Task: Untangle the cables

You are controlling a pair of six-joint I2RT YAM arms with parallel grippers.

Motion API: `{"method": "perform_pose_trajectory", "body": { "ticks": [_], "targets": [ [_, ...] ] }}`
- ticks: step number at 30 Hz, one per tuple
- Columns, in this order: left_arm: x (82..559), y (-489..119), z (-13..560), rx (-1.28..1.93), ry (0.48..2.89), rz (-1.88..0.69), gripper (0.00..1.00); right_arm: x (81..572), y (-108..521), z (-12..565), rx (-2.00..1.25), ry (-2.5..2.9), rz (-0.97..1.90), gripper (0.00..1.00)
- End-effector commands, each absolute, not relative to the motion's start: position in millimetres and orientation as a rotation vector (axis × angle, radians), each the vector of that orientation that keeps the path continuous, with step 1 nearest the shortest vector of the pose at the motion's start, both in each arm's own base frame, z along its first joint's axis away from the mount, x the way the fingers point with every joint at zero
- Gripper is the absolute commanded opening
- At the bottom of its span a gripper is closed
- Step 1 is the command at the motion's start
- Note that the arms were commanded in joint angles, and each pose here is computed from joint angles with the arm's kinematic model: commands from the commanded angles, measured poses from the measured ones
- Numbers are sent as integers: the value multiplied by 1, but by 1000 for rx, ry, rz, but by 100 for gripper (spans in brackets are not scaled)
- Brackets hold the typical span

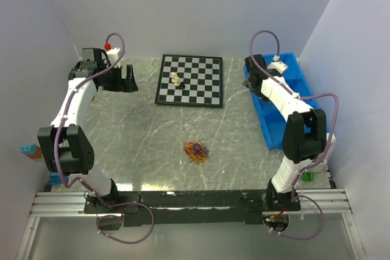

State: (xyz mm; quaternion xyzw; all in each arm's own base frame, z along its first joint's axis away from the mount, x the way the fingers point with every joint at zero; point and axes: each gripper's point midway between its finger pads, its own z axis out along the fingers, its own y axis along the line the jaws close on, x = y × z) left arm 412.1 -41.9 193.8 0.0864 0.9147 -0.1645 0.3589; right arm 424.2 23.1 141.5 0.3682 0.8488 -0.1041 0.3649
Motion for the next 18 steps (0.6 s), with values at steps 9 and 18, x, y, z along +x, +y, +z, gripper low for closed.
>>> {"method": "perform_pose_trajectory", "body": {
  "ticks": [9, 18],
  "targets": [
    [405, -51, 207, 313, 2292, -474, 97, 470, -23, 153, 1103, 2065, -283, 92],
    [403, -55, 206, 349, 2287, -493, 97, 512, -41, 139, 1159, 2066, -305, 90]
  ]
}}
